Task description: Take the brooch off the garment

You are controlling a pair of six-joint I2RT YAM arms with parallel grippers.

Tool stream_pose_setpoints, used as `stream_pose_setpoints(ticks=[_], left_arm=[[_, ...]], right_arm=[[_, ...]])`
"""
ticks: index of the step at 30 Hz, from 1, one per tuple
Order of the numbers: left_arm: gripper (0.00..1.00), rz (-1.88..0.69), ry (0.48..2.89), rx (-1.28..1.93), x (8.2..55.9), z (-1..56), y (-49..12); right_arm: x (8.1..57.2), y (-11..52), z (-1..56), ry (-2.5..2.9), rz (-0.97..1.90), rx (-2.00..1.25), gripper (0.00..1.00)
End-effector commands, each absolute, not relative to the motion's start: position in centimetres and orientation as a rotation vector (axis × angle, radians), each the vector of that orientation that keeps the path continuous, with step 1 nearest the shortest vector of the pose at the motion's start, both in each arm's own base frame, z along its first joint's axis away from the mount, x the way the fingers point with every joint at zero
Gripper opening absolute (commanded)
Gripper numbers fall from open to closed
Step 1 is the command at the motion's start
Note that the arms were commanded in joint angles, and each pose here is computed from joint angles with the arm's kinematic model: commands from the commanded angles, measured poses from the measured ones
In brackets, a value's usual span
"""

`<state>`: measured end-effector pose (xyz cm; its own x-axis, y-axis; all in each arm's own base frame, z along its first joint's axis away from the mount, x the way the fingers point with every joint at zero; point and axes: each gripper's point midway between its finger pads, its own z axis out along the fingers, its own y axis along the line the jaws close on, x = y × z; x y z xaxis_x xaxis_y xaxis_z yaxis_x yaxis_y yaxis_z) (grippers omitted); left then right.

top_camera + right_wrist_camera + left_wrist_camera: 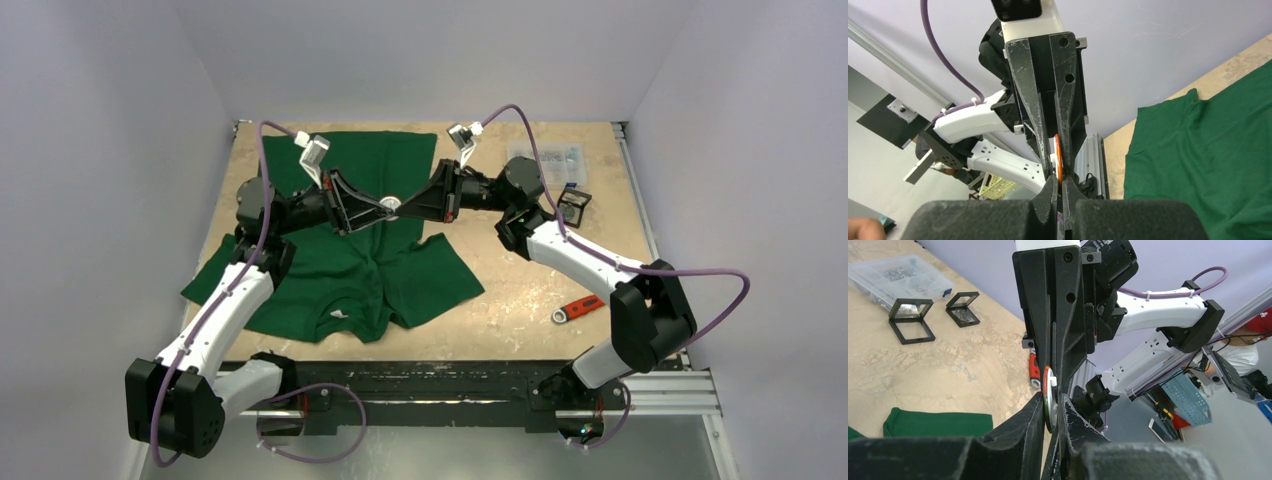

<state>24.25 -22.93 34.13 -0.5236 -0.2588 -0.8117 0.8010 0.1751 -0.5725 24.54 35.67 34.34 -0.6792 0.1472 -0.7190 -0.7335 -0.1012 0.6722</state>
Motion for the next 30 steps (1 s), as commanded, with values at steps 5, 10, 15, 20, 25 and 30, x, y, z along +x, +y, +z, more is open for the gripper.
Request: stream_pose_setpoints(ticks=[5, 10, 15, 20, 25, 30], left_arm=[[0.1, -1.502, 1.572, 0.513, 24.7, 34.7, -23.1], [0.08, -1.505, 1.599, 0.496, 25.0, 34.4, -23.1], [0.07, -1.504, 1.623, 0.499, 25.0, 33.9, -23.2], [0.06, -1.494, 1.644, 0.494, 25.0, 33.5, -23.3], [0.05, -1.485, 1.666, 0.48, 25.2, 33.1, -23.2], [0.04, -1.467, 1.69, 0.477, 25.4, 32.7, -23.2]], right_arm=[[22.6, 35.3, 36.7, 1.418, 1.792, -0.8, 0.0], [22.2, 35.4, 37.1, 1.386, 1.768, -0.846, 0.0], [22.0, 35.7, 37.1, 1.369, 1.725, -0.909, 0.0], [21.6, 36.0, 37.1, 1.354, 1.695, -0.96, 0.0], [21.7, 35.9, 37.4, 1.329, 1.667, -0.982, 0.0], [21.4, 36.0, 37.4, 1.315, 1.655, -1.006, 0.0]])
